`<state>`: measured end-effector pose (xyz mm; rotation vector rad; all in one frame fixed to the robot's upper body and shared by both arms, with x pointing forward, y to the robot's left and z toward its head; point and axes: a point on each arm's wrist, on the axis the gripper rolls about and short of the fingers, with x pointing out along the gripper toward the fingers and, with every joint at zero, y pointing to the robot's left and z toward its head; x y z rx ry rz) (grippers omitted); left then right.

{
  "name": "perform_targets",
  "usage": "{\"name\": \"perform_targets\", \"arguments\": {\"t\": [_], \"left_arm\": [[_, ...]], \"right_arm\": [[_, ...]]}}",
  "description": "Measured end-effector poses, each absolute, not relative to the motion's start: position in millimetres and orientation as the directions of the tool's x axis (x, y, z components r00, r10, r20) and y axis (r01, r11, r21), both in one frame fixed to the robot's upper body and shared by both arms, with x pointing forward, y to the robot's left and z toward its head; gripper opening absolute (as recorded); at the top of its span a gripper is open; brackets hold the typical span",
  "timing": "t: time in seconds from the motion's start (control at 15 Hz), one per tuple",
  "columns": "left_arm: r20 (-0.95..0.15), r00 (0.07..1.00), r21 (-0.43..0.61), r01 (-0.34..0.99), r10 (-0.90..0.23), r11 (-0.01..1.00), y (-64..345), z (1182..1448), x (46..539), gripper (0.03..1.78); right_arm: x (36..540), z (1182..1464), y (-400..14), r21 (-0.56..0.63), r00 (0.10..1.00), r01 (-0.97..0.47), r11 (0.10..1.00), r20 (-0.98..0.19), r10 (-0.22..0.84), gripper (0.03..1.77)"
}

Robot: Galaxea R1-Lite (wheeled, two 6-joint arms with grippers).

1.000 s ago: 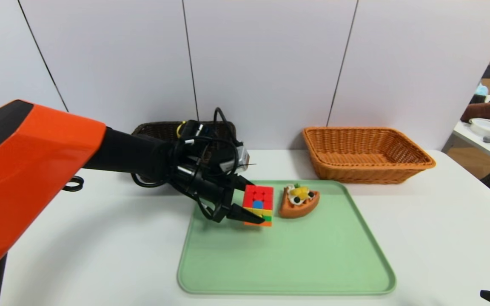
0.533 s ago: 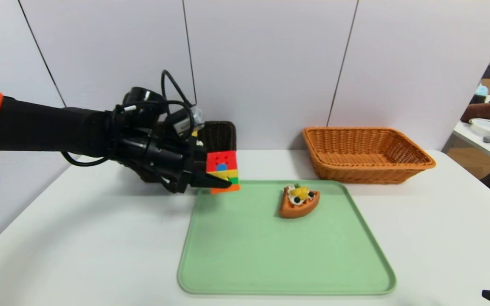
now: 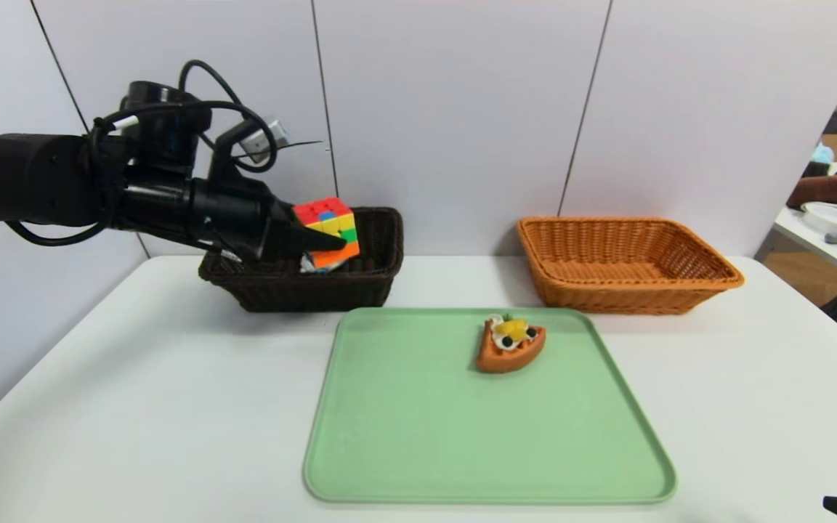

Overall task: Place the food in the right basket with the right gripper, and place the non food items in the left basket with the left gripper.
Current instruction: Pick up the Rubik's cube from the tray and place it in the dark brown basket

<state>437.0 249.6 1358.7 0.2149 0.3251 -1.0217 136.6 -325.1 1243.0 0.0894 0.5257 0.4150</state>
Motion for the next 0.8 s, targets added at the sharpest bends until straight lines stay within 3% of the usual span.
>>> {"name": "perform_targets", "arguments": {"t": [0.4,0.8], "left_arm": [[-0.398,0.714,0.046,0.643,-0.576,0.765,309.2,1363.9,453.2,0.99],[-0.469,0.787,-0.014,0.446,-0.4,0.895,329.3,1341.0,481.9,0.99]], "right_arm": [[135.9,1241.7,-325.1,0.189,0.783,-0.362,0.913,-0.47,0.408,1.7],[135.0,1239.1,-325.2,0.191,0.78,-0.36,0.913,-0.476,0.407,1.7]]}}
